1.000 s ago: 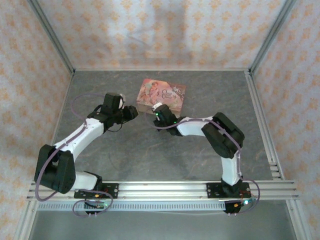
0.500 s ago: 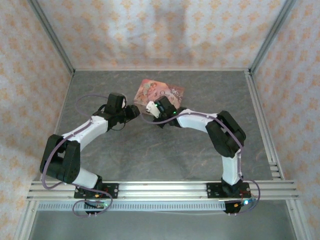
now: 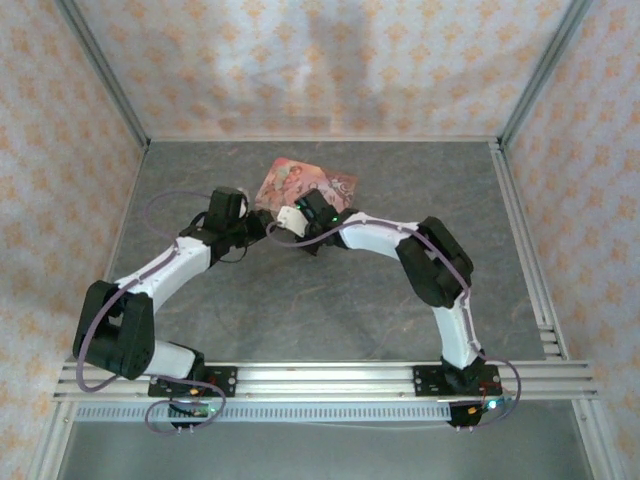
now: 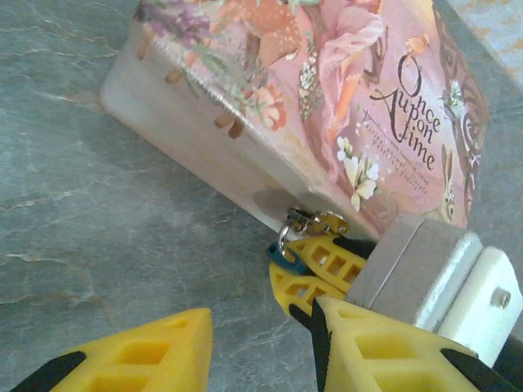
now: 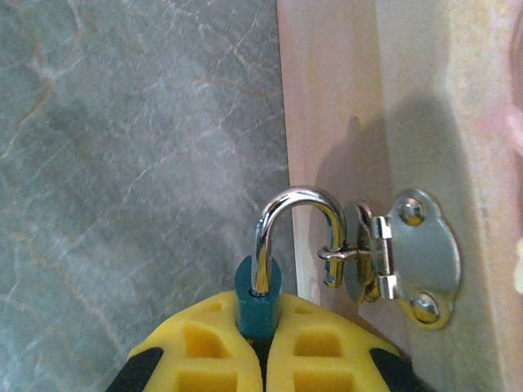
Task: Unlock the padlock with the key
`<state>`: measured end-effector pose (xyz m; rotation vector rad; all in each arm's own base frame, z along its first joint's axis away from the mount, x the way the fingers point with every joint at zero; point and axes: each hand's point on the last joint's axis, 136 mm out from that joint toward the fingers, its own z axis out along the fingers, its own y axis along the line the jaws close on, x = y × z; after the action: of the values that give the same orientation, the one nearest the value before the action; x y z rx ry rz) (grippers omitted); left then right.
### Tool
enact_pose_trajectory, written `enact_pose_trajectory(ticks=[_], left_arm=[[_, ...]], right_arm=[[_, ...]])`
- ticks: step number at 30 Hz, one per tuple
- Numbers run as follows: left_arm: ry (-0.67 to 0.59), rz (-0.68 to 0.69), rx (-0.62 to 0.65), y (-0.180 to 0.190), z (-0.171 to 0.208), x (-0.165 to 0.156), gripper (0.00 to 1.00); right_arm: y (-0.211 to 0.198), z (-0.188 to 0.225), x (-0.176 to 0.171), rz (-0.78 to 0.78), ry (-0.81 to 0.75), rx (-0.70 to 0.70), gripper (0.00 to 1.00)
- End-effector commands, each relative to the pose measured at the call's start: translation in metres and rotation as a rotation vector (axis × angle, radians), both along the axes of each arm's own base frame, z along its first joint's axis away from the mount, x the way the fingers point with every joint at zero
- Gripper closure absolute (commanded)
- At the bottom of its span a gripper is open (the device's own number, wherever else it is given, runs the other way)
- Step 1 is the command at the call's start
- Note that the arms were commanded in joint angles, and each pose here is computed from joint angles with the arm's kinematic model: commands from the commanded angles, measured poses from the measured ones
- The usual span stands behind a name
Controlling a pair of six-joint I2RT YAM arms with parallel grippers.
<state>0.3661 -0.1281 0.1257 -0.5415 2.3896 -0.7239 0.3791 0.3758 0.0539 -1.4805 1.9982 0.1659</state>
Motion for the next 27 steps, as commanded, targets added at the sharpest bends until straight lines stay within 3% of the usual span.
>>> enact_pose_trajectory(ticks=[1, 5, 7, 19, 23, 27], left_arm=[[-0.004, 0.027, 0.029, 0.009, 0.004, -0.006, 0.61], [-0.01, 0.067, 0.073, 0.02, 0.005, -0.006, 0.6], [-0.012, 0.127, 0.112, 0.033, 0.005, -0.002, 0.56], [0.01, 0.426, 0.247, 0.096, -0.012, 0.034, 0.55], [0.056, 0.41, 0.255, 0.095, -0.033, 0.047, 0.56], [0.114, 0.325, 0.179, 0.068, -0.058, 0.058, 0.59]], right_arm=[[0.02, 0.002, -0.004, 0.073, -0.02, 0.003, 1.0], [0.008, -0.002, -0.014, 0.076, -0.027, -0.012, 1.0], [0.001, 0.0, -0.021, 0.067, -0.033, 0.002, 1.0], [-0.015, 0.004, -0.038, 0.023, -0.029, 0.042, 1.0], [-0.015, 0.003, -0.039, 0.026, -0.031, 0.048, 1.0], [-0.009, 0.004, -0.035, 0.046, -0.041, 0.048, 1.0]])
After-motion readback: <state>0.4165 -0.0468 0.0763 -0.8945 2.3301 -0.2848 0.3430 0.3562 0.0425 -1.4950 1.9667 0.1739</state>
